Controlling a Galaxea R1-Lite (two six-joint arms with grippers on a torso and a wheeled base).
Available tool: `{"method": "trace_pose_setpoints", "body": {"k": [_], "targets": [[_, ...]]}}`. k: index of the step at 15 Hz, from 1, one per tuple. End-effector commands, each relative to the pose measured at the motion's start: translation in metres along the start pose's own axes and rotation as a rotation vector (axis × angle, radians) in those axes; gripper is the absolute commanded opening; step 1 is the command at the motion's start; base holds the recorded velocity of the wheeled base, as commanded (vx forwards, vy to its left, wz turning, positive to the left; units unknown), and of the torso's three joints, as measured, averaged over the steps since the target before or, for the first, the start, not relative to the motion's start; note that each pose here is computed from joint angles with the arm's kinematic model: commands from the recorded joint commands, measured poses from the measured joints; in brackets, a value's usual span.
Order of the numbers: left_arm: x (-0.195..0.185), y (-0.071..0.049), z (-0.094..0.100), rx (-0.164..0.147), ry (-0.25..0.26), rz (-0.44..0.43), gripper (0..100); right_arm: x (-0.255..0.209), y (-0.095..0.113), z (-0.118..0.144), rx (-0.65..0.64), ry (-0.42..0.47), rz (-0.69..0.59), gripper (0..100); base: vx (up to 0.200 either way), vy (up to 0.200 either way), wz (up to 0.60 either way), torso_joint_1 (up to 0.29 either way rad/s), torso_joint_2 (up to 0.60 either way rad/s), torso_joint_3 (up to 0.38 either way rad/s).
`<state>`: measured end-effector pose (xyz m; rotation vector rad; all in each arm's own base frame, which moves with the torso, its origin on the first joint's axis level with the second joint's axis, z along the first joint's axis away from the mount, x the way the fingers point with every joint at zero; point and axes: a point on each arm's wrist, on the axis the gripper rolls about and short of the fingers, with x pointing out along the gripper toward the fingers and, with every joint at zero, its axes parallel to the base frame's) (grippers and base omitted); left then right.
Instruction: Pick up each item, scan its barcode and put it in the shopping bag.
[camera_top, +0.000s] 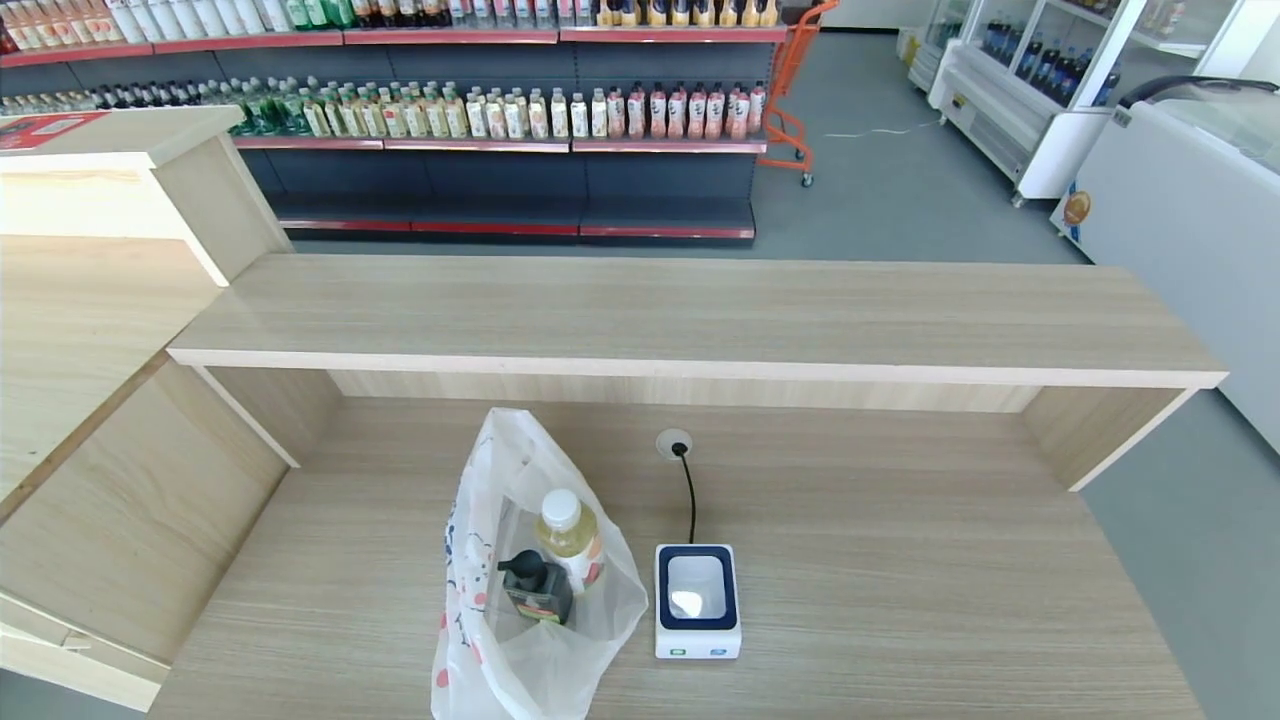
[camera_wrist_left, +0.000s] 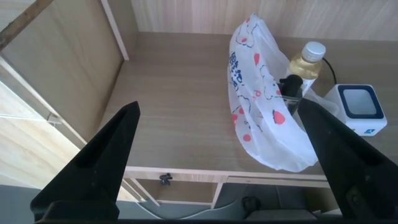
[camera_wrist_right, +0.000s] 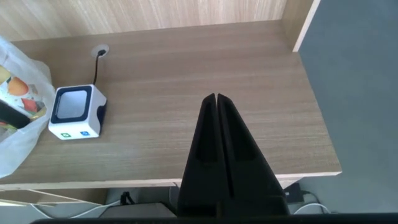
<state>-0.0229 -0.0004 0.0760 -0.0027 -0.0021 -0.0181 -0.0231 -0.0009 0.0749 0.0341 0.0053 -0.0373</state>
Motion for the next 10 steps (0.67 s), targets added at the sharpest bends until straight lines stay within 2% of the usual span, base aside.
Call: {"method": "trace_pose_setpoints", "body": {"k": [1, 10], "targets": [[0.0, 0.0, 0.0, 0.0, -0.001, 0.0, 100, 0.0002, 0.0, 0.0, 0.001, 0.002, 0.0, 0, 0.0, 0.0, 0.0, 0.0, 0.0, 0.0], [0.0, 0.0, 0.0, 0.0, -0.001, 0.0, 100, 0.0002, 0.0, 0.0, -0.002, 0.002, 0.0, 0, 0.0, 0.0, 0.0, 0.0, 0.0, 0.0]]}}
